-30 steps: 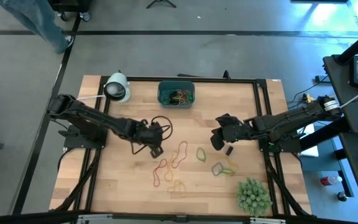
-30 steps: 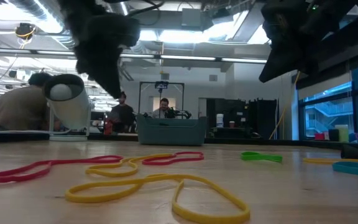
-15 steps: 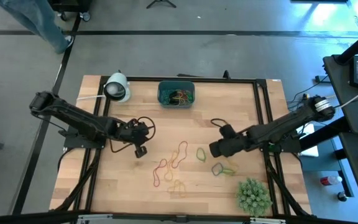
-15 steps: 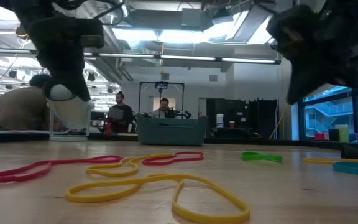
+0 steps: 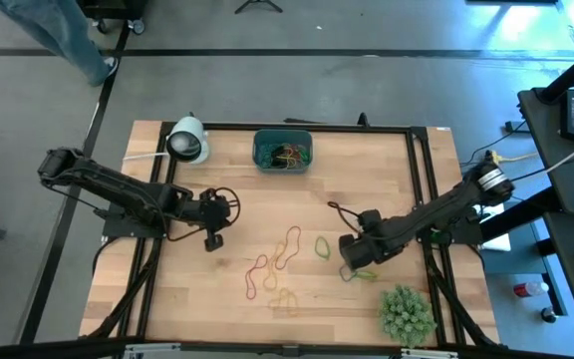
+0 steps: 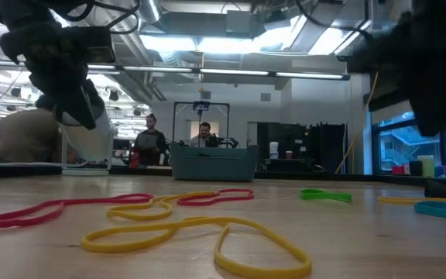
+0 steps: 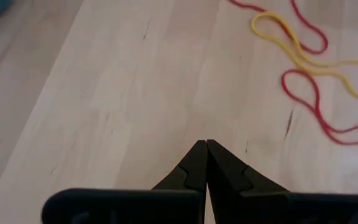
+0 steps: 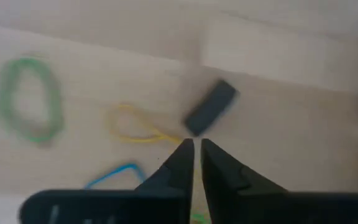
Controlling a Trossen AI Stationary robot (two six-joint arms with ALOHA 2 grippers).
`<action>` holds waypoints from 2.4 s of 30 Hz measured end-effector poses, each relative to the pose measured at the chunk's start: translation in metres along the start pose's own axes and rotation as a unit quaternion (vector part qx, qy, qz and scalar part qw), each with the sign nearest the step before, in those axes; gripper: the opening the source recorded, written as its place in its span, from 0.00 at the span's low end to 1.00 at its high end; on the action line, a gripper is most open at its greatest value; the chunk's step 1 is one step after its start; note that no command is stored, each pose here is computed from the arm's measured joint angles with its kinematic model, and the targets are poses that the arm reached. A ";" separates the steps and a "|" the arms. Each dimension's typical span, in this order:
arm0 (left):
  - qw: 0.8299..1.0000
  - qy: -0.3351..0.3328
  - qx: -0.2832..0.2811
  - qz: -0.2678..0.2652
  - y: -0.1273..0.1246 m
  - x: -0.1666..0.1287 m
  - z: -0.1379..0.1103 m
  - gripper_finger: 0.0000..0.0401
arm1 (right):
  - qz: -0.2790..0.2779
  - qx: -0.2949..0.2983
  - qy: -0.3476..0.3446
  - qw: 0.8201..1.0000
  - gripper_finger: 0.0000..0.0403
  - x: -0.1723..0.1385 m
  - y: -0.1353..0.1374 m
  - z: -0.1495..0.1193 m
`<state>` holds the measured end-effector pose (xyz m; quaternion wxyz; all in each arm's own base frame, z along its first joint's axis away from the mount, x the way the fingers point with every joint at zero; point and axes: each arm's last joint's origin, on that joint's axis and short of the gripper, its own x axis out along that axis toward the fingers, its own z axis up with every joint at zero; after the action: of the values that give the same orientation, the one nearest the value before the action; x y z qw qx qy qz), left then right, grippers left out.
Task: Pick and place rubber bands into bin
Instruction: Put the black rubber band into the blue bin
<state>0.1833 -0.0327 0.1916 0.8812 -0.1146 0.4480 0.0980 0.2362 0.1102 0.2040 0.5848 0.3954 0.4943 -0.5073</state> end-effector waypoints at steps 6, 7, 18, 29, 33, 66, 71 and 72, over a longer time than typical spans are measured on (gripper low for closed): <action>1.000 0.003 0.008 -0.002 0.000 0.000 -0.001 0.00 | -0.028 0.064 0.013 0.997 0.23 0.028 -0.013 -0.011; 1.000 0.003 0.008 -0.003 0.000 0.000 -0.001 0.00 | -0.023 0.071 0.014 0.997 0.27 0.031 -0.014 -0.012; 1.000 -0.003 -0.002 0.002 0.000 0.000 0.000 0.00 | -0.006 0.082 -0.008 0.997 0.60 0.045 -0.018 -0.013; 0.999 -0.012 -0.023 0.019 0.001 0.000 0.000 0.00 | -0.022 0.078 -0.029 0.996 0.61 0.072 -0.004 -0.013; 1.000 -0.012 -0.009 0.021 0.002 0.000 0.000 0.00 | -0.021 0.079 -0.038 0.996 0.48 0.080 0.001 -0.015; 0.996 -0.033 0.051 0.061 0.012 0.001 0.008 0.00 | 0.115 -0.115 -0.160 0.974 0.00 -0.084 0.076 0.171; 0.996 -0.034 0.019 0.077 0.022 0.002 0.011 0.00 | 0.182 -0.152 -0.190 0.953 0.00 -0.077 0.079 0.234; 0.996 -0.035 0.011 0.080 0.025 0.002 0.012 0.00 | 0.188 -0.158 -0.188 0.951 0.00 -0.072 0.079 0.245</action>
<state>0.1873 -0.0056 0.1939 0.8868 -0.0649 0.4260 0.1670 0.3575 -0.0974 0.3198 0.8065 0.2814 0.3661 -0.3692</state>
